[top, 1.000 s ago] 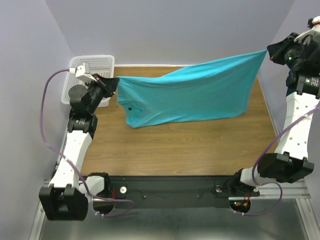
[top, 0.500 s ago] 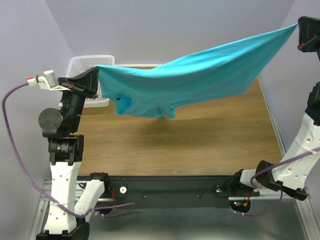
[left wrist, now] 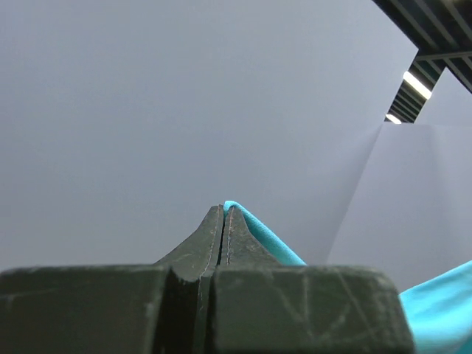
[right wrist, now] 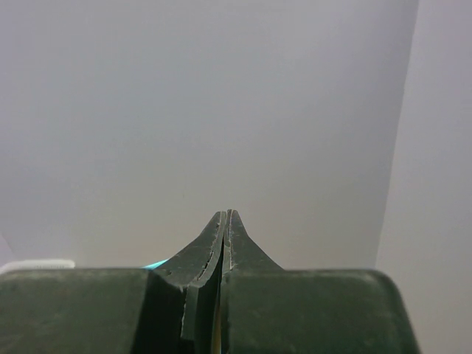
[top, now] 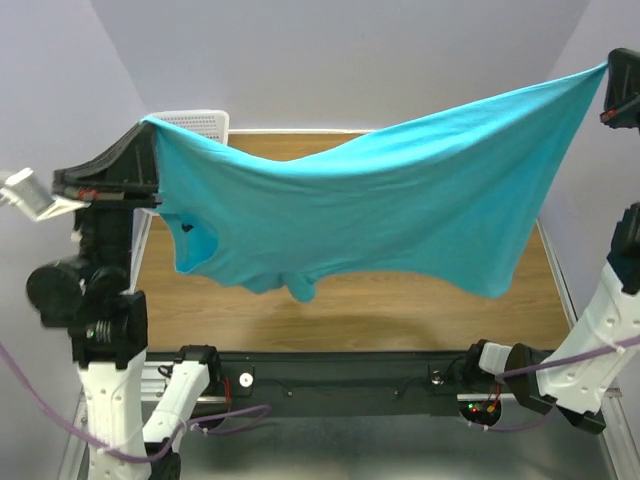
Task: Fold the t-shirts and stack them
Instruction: Flatten the tshirt out
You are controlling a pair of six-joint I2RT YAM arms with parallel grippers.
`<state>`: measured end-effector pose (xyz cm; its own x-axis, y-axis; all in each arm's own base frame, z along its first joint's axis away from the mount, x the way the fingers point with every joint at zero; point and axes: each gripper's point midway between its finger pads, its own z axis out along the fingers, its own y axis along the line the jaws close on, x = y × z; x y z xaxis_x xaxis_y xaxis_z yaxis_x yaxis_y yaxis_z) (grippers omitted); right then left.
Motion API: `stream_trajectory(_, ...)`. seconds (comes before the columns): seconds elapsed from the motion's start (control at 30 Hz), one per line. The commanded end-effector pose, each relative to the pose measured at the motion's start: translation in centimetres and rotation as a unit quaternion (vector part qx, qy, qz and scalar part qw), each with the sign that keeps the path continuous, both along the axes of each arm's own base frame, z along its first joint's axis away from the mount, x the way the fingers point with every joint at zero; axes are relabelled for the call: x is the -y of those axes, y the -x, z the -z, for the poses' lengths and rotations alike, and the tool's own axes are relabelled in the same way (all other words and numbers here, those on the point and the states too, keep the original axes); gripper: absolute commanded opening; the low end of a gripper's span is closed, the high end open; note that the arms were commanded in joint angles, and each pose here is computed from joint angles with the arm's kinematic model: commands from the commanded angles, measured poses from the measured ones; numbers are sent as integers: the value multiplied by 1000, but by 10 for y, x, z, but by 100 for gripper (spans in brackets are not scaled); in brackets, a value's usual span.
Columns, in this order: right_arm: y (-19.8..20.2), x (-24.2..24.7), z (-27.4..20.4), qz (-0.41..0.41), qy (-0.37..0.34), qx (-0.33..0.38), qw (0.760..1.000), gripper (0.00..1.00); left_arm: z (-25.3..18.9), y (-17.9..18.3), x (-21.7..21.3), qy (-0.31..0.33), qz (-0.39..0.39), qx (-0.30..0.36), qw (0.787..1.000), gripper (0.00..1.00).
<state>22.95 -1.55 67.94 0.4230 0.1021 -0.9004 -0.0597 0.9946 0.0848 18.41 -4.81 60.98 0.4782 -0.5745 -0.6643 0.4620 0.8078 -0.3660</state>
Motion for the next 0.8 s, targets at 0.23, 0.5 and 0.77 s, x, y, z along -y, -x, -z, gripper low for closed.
stream_trajectory(0.23,-149,49,247,-55,-103,-285,951,1,215,-177,55,-17,146,-271,951,0)
stream_trajectory(0.5,-223,72,467,-68,-157,-423,890,1,363,-253,88,-24,120,-418,900,0)
stream_trajectory(0.77,-276,79,561,-68,-156,-475,863,1,433,-317,103,-36,83,-481,872,0)
